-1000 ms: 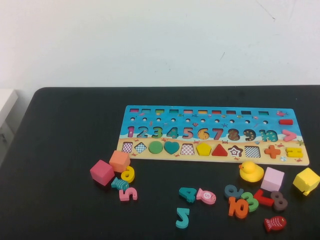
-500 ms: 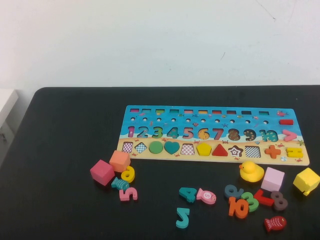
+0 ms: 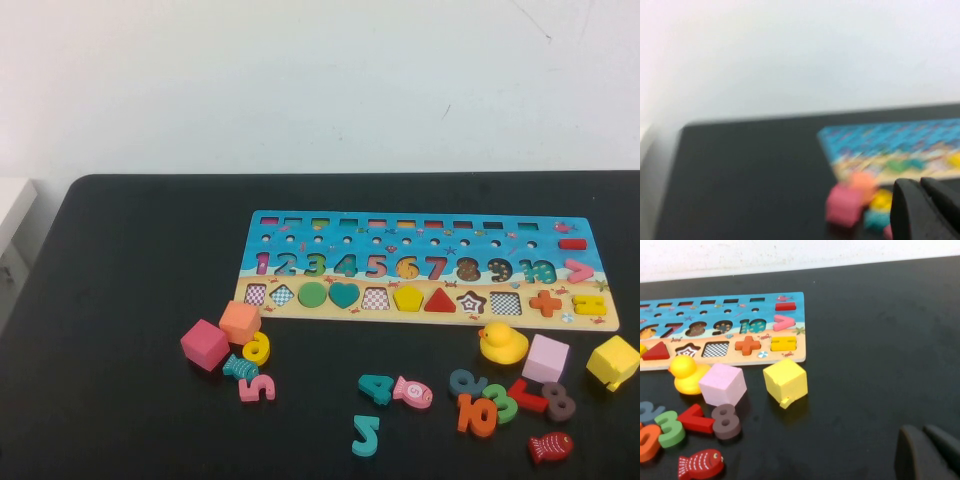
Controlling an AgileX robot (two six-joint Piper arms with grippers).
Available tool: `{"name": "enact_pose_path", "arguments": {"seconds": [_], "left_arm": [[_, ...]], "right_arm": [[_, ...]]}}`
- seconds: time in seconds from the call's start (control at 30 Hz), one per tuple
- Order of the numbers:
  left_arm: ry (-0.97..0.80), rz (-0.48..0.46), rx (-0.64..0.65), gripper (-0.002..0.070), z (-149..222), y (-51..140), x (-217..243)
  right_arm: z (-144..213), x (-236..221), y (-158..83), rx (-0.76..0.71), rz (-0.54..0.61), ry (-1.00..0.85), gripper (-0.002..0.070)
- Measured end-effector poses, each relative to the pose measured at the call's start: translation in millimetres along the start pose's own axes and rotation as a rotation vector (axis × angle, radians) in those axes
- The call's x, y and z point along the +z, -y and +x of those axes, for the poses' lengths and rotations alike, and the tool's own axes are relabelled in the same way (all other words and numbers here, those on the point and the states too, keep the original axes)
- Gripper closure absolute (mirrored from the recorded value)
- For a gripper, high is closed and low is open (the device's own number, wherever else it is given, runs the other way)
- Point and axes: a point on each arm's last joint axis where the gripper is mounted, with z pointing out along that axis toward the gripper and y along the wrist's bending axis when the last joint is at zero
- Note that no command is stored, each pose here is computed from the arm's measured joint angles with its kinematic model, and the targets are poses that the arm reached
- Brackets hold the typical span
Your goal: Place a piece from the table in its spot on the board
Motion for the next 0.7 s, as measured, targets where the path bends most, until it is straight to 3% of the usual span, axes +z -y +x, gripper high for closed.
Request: {"name": "enact_pose_path", "arguments": {"seconds": [0.13, 0.3, 0.7], "left_arm": [[-0.066, -0.126, -0.024, 0.0675, 28, -9.6, 1], [-0.143, -0.213, -0.048, 0.0675, 56, -17.3, 4], [-0.175, -0.228, -0.042, 0.0675, 60, -17.7, 2]], "right_arm": [[0, 0, 0, 0.000, 0.000, 0.000, 0.0657], [0, 0, 0, 0.000, 0.000, 0.000, 0.0657], [0, 0, 0, 0.000, 0.000, 0.002, 0.0658]]}}
